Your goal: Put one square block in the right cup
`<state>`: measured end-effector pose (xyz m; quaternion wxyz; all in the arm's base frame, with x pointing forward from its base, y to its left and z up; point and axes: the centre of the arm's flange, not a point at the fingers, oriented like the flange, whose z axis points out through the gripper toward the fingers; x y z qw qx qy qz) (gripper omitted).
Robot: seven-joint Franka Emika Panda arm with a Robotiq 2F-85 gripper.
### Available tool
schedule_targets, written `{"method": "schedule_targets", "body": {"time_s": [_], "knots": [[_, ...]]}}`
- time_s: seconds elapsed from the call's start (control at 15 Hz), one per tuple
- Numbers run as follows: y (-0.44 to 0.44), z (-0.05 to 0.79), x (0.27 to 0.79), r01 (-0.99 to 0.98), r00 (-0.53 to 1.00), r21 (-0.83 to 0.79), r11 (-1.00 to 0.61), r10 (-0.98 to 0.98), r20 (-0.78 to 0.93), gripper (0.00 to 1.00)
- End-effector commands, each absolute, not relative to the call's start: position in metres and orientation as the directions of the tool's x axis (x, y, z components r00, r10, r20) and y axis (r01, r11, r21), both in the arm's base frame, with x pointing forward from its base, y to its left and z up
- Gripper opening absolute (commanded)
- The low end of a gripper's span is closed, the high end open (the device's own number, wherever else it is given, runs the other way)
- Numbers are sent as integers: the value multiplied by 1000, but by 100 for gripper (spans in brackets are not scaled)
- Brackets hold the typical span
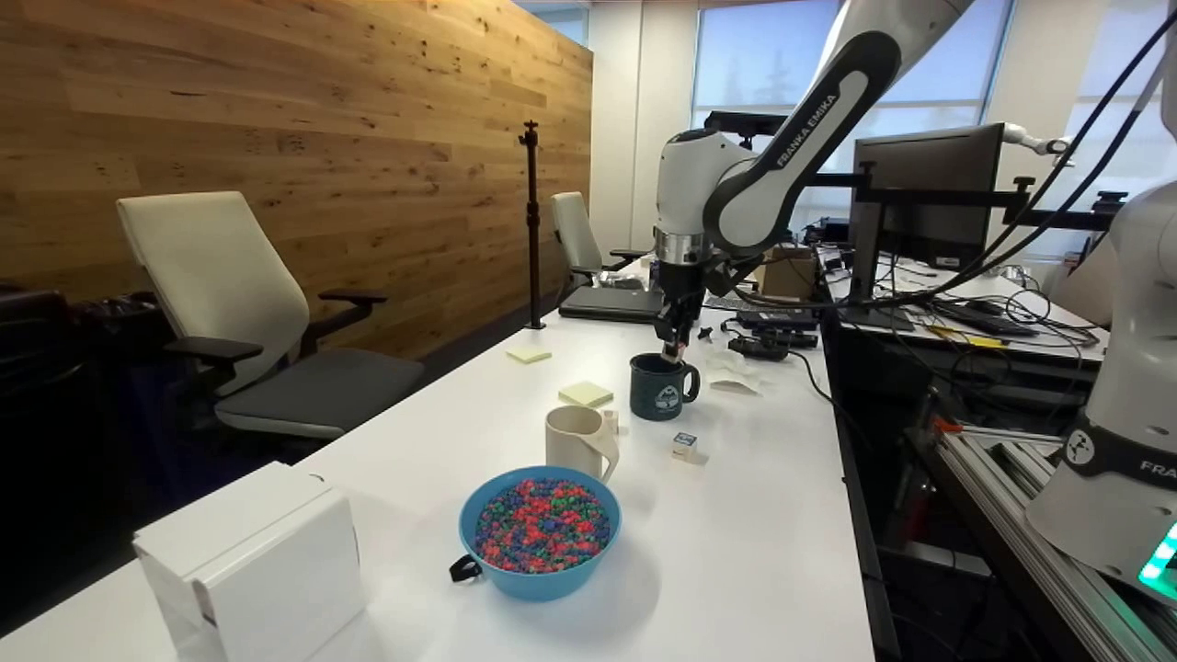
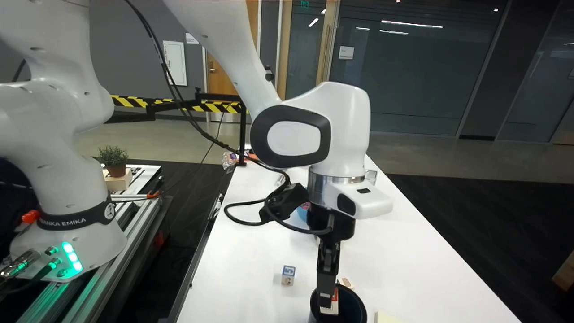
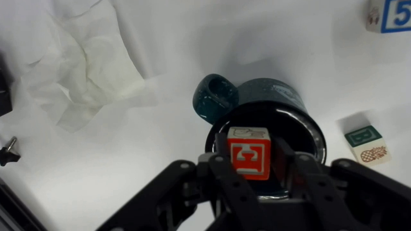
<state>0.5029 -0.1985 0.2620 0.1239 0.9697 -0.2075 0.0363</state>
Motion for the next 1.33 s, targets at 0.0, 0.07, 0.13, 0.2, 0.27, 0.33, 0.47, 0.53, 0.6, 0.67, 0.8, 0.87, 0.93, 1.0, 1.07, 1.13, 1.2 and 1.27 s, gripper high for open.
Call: {"method": "schedule_targets", "body": {"time_s": [0.0, 0.07, 0.13, 0.2, 0.27, 0.33, 0.47, 0.53, 0.6, 0.67, 0.8, 0.87, 0.93, 1.0, 1.07, 1.13, 1.2, 1.27], "knots": [[-199, 259, 521, -421, 906, 218, -880, -400, 136, 11], [-198, 258, 523, -417, 908, 216, -883, -396, 136, 11], [-196, 257, 525, -416, 909, 216, -883, -394, 135, 11], [-196, 257, 527, -411, 911, 215, -886, -390, 135, 11], [-195, 256, 528, -411, 911, 218, -885, -389, 138, 11], [-195, 256, 529, -409, 912, 219, -886, -386, 138, 11], [-196, 255, 532, -407, 913, 220, -887, -384, 139, 11], [-197, 254, 534, -407, 913, 221, -886, -385, 139, 11], [-198, 254, 535, -407, 913, 223, -886, -385, 139, 11], [-198, 253, 536, -406, 913, 224, -886, -384, 137, 11], [-198, 253, 537, -406, 913, 223, -886, -385, 133, 61], [-198, 252, 538, -408, 912, 222, -885, -387, 134, 62], [-198, 253, 538, -409, 912, 222, -885, -388, 134, 68], [-199, 254, 539, -409, 912, 222, -885, -388, 135, 75], [-199, 254, 539, -411, 911, 222, -885, -389, 137, 83], [-200, 255, 539, -411, 911, 222, -884, -389, 138, 89], [-200, 256, 539, -412, 911, 222, -884, -389, 140, 97], [-200, 256, 539, -413, 910, 221, -884, -390, 141, 100]]}}
